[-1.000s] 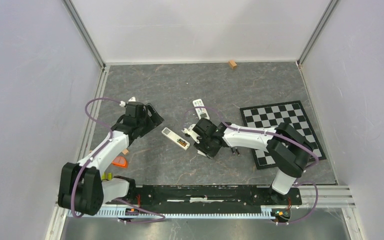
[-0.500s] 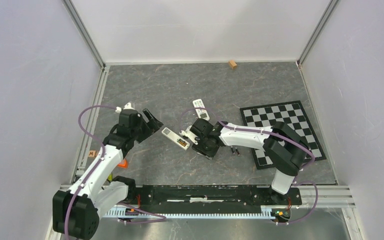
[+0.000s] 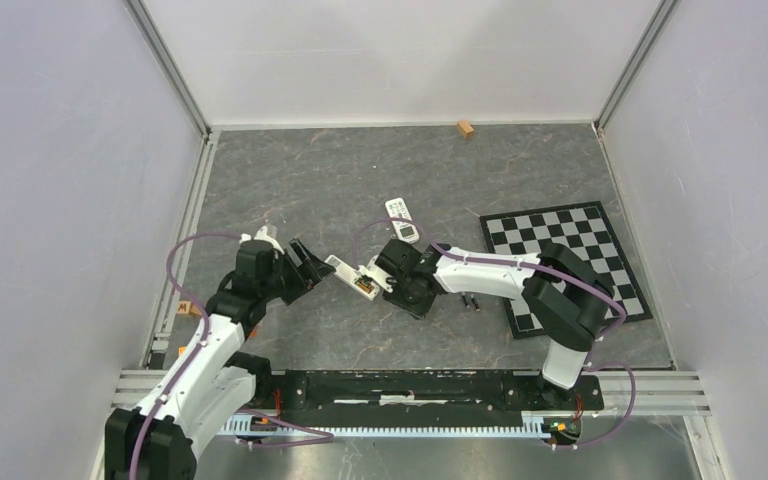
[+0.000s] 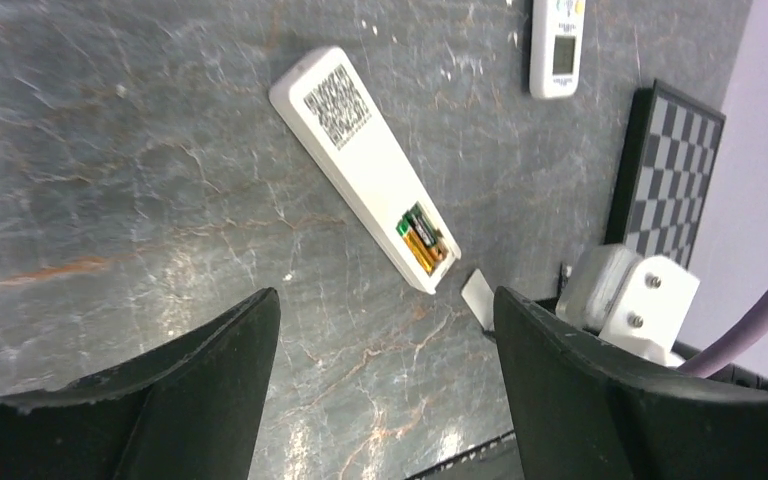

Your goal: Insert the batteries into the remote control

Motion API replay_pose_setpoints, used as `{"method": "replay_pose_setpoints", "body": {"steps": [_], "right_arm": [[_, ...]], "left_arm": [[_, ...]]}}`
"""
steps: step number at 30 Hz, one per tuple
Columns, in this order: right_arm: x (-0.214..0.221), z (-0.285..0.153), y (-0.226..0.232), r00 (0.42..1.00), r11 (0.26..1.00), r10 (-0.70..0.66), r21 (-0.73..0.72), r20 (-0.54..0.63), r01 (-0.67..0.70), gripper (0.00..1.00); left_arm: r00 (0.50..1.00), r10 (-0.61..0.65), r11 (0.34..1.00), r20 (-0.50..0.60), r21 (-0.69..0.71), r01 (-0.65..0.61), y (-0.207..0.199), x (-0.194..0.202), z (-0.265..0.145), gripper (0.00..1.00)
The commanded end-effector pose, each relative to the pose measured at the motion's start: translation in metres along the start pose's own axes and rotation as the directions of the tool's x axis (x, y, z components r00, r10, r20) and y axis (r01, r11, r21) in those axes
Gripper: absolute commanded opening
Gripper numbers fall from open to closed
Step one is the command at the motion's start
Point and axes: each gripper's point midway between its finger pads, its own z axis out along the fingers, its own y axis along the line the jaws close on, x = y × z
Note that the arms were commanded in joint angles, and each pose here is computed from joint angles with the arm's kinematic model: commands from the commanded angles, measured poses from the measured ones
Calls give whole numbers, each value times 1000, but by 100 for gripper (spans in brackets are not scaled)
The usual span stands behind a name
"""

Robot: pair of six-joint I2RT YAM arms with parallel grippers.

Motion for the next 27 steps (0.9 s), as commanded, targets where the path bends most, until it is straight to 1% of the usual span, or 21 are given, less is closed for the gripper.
{"method": "replay_pose_setpoints", "body": {"steps": [1,9,14,19,23,26,27], "right_arm": [[21,16,0,997,1000,18,19,-81,-16,26],[-1,-7,-7,998,998,59,20,38,-59,26],[-9,-16,-4,993,997,76,-28,85,-74,26],[-11,-21,-5,990,996,88,-40,108,-84,26],[-13,-24,-7,988,995,96,-36,122,-92,26],[-12,-26,-18,983,993,122,-9,136,-121,30],[-13,-27,-23,975,985,168,3,145,-170,32]], "left_arm": [[998,-25,986,-62,163,35,-22,16,3,83],[995,-55,965,-88,251,75,-31,28,10,82],[992,-46,954,-118,289,78,-40,39,15,82],[988,-34,955,-148,287,76,-45,51,23,82],[988,-4,957,-156,285,49,-53,58,27,82],[990,0,961,-143,273,39,-54,56,29,82],[991,-3,963,-136,265,40,-53,55,30,82]]}}
